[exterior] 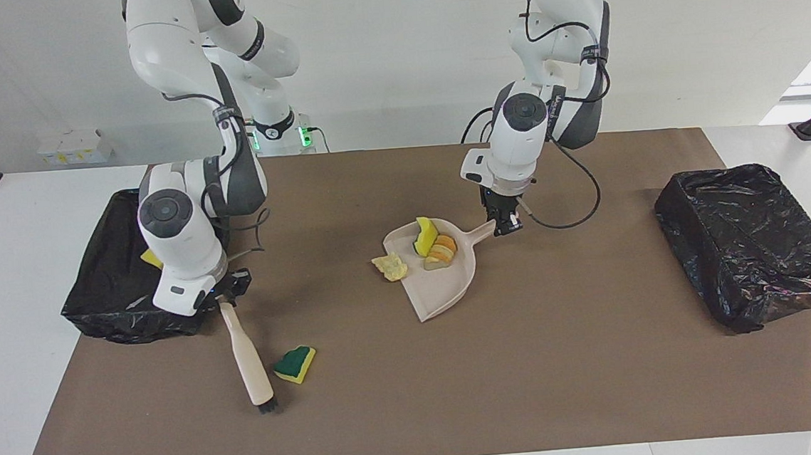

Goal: Sweep and dump trash in bin
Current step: 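Reach the brush with the right gripper toward the far green sponge, then sweep the green sponge into the dustpan with the right gripper's brush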

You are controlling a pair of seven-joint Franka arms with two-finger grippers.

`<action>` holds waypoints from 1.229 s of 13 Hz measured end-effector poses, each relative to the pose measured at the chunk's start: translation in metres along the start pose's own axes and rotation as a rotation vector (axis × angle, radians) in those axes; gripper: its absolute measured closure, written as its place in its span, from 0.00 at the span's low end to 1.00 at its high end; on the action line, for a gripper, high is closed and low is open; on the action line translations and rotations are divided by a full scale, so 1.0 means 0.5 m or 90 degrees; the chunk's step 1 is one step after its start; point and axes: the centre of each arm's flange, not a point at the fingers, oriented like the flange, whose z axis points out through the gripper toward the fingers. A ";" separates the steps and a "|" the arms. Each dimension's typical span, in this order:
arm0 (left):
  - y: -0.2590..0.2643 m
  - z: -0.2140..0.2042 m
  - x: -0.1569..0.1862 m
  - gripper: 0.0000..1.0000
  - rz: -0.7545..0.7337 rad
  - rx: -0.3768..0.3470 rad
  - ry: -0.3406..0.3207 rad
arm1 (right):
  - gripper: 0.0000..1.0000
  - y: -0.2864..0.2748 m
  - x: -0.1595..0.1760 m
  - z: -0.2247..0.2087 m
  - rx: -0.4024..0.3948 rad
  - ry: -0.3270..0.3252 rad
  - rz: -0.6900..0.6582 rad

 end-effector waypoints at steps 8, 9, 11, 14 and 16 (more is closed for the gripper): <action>0.008 0.000 -0.002 0.67 -0.035 -0.011 -0.012 | 0.74 -0.205 0.024 -0.001 0.012 -0.047 0.013; 0.008 0.000 -0.002 0.67 -0.036 -0.011 -0.012 | 0.74 -0.252 0.017 0.003 0.021 -0.056 0.015; 0.008 0.000 -0.002 0.67 -0.038 -0.012 -0.012 | 0.74 -0.339 -0.003 0.005 0.057 -0.070 0.006; 0.008 0.000 -0.003 0.67 -0.039 -0.012 -0.013 | 0.74 -0.490 -0.035 -0.009 0.070 -0.087 0.023; 0.008 0.000 -0.004 0.67 -0.039 -0.012 -0.013 | 0.74 -0.604 -0.059 -0.024 0.076 -0.097 0.048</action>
